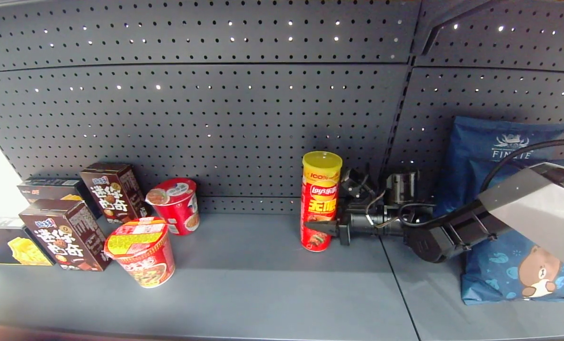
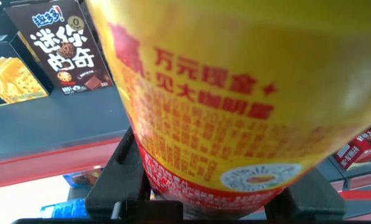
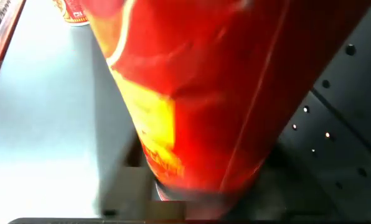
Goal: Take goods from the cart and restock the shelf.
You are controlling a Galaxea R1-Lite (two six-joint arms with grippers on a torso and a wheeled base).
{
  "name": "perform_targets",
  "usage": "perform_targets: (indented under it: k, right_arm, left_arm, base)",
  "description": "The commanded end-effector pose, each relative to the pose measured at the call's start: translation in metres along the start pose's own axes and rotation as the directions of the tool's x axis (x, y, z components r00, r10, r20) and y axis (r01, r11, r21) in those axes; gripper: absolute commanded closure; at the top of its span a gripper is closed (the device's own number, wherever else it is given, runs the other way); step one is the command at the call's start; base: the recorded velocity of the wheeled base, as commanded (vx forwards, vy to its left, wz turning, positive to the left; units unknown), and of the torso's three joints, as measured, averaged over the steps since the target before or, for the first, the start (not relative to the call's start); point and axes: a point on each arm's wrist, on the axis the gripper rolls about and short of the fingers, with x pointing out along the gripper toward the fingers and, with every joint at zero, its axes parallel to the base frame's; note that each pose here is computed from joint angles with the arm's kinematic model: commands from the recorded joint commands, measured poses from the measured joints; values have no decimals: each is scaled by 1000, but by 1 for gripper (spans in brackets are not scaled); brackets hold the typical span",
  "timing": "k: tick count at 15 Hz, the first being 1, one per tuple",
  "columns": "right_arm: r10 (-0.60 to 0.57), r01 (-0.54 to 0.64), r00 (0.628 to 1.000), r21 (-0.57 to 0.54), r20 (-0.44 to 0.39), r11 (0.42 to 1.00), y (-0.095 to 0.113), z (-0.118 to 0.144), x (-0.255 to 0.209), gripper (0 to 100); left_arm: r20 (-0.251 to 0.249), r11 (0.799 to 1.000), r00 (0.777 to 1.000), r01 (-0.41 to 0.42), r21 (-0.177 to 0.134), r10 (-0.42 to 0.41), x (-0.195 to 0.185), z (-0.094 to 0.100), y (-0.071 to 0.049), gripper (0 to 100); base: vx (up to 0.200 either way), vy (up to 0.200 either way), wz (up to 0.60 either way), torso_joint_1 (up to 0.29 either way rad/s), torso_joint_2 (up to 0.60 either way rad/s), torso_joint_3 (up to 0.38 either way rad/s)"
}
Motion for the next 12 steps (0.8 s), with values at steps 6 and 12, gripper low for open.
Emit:
perform_targets:
  k: [6,12]
  right_arm:
    - [-36,36,999,-30,-6,999,81,44,-47,100]
    - [-89,89,995,-6,-54,996,129,37,-102,100]
  left_arm:
    - [5,1000,1000,3,0,-3,-1,-8,-1,100]
    - [-9,1000,1000,3,-2,-3,0,-12,-1,100]
  base:
    - [0,0,0,0,0,0]
    - [0,0,0,0,0,0]
